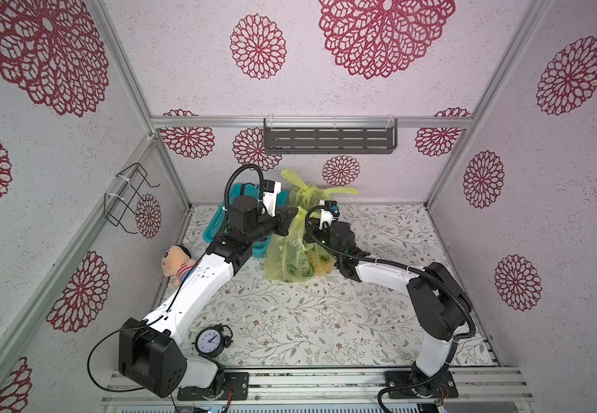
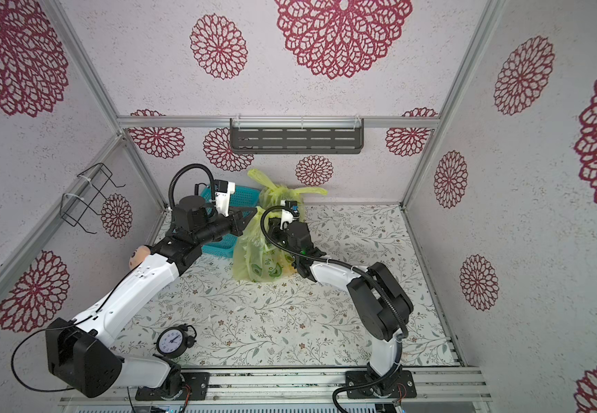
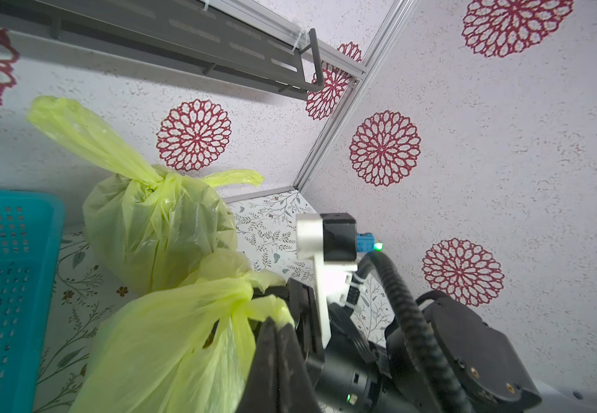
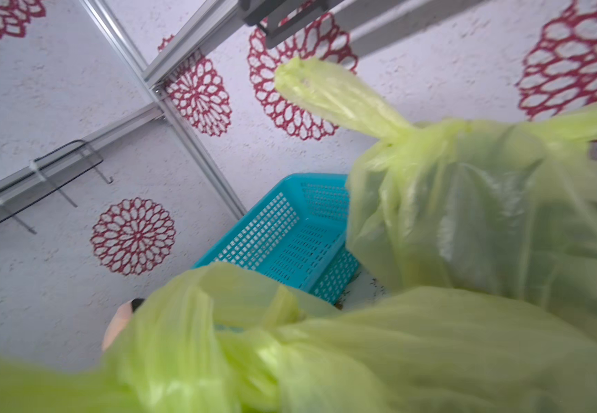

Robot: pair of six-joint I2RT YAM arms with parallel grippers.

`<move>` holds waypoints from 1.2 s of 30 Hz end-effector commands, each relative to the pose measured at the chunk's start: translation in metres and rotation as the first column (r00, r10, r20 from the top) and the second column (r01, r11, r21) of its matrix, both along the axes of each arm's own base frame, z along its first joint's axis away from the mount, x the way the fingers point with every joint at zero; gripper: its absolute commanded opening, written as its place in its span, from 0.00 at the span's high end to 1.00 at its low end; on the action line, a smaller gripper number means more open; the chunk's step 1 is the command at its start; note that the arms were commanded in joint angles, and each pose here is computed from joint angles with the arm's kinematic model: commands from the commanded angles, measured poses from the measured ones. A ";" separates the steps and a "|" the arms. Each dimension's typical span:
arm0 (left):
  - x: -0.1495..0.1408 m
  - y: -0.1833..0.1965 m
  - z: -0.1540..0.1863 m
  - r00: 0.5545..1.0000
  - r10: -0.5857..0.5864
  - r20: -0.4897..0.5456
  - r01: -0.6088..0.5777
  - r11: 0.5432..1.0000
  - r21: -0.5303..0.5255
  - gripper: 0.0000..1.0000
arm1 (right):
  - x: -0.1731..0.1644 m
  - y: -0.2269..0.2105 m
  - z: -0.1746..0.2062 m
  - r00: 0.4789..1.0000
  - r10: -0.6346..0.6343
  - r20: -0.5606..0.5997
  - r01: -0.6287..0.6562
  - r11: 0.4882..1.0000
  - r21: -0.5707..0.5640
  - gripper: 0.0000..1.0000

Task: Place the pineapple into a plastic bag & tie a knot
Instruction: Cross the plastic bag at the center of the board.

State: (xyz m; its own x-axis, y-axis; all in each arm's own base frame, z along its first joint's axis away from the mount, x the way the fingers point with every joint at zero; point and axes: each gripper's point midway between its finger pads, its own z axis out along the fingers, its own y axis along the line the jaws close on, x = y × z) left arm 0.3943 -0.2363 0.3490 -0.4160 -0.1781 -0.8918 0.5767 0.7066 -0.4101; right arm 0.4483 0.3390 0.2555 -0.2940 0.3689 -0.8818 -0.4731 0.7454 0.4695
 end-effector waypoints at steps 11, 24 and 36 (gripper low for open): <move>-0.007 0.010 0.016 0.999 0.019 0.042 -0.018 1.000 -0.019 1.00 | -0.018 0.037 0.046 0.948 0.303 0.092 -0.316 0.932 0.178 1.00; -0.013 0.057 0.023 0.987 0.152 0.042 -0.150 0.988 -0.038 0.53 | -0.002 0.021 0.031 0.983 0.183 0.026 -0.185 0.974 0.134 1.00; 0.043 0.076 -0.047 0.937 0.239 -0.254 -0.259 0.965 -0.048 0.23 | -0.003 0.025 0.030 0.978 0.209 0.008 -0.208 0.968 0.143 1.00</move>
